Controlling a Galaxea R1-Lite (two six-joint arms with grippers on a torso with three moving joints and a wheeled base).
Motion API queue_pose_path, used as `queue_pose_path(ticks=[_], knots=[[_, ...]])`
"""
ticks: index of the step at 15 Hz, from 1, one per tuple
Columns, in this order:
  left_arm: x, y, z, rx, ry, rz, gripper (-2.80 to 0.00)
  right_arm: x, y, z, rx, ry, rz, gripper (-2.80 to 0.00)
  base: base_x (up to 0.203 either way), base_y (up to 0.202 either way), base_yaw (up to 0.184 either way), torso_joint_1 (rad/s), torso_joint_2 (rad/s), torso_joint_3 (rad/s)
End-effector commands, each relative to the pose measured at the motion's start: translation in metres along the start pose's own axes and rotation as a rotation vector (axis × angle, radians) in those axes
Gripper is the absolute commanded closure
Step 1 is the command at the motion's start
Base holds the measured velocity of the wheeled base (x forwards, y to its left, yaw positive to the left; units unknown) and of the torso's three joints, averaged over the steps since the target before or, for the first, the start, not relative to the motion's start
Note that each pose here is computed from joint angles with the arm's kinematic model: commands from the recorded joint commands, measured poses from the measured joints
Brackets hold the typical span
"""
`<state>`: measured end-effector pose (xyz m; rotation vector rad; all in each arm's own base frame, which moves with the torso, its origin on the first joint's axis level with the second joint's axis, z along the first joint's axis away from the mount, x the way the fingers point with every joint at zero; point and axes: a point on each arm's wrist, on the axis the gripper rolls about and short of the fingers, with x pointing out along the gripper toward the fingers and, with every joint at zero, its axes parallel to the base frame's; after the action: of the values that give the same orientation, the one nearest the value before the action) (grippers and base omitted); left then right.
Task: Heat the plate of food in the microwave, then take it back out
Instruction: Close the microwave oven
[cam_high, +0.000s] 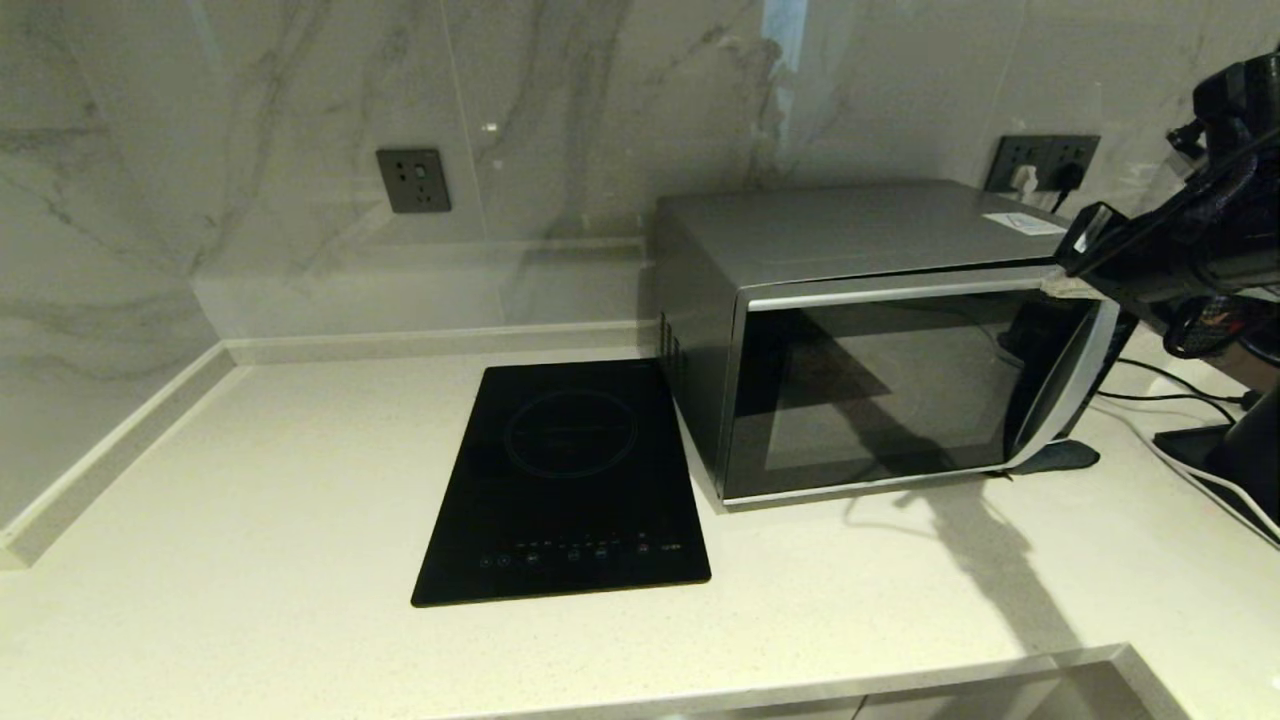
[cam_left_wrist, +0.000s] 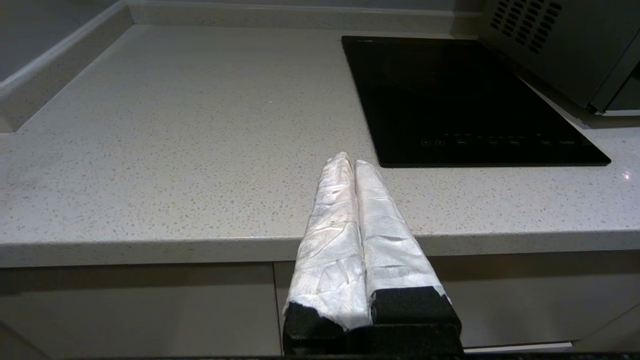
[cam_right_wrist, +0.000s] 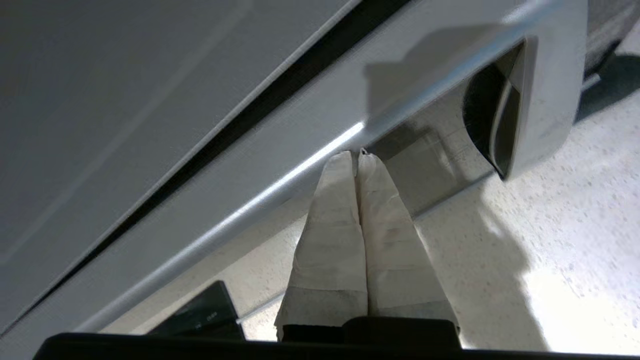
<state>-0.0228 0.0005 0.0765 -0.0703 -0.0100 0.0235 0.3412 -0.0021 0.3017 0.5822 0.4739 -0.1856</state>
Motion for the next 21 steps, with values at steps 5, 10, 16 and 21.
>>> queue_pose_path(ticks=[5,10,16,21], knots=[[0.000,0.000,0.000,-0.002,0.001,0.001,0.00,0.004,-0.001,-0.004,0.017,0.047,0.036,0.00,0.000,0.000,0.000,0.000,0.00,0.000],[0.000,0.000,0.000,0.000,0.001,0.001,0.00,0.010,-0.001,-0.006,0.052,0.068,0.066,0.00,0.000,0.000,0.000,0.000,0.00,0.000],[0.000,0.000,0.000,0.000,0.001,0.001,0.00,0.020,-0.001,-0.007,0.068,0.067,0.079,0.00,0.000,0.000,0.000,0.000,0.00,0.000],[0.000,0.000,0.000,-0.001,0.001,0.001,0.00,0.021,-0.002,-0.009,0.068,0.079,0.083,0.00,0.000,0.000,0.000,0.000,0.00,0.000]])
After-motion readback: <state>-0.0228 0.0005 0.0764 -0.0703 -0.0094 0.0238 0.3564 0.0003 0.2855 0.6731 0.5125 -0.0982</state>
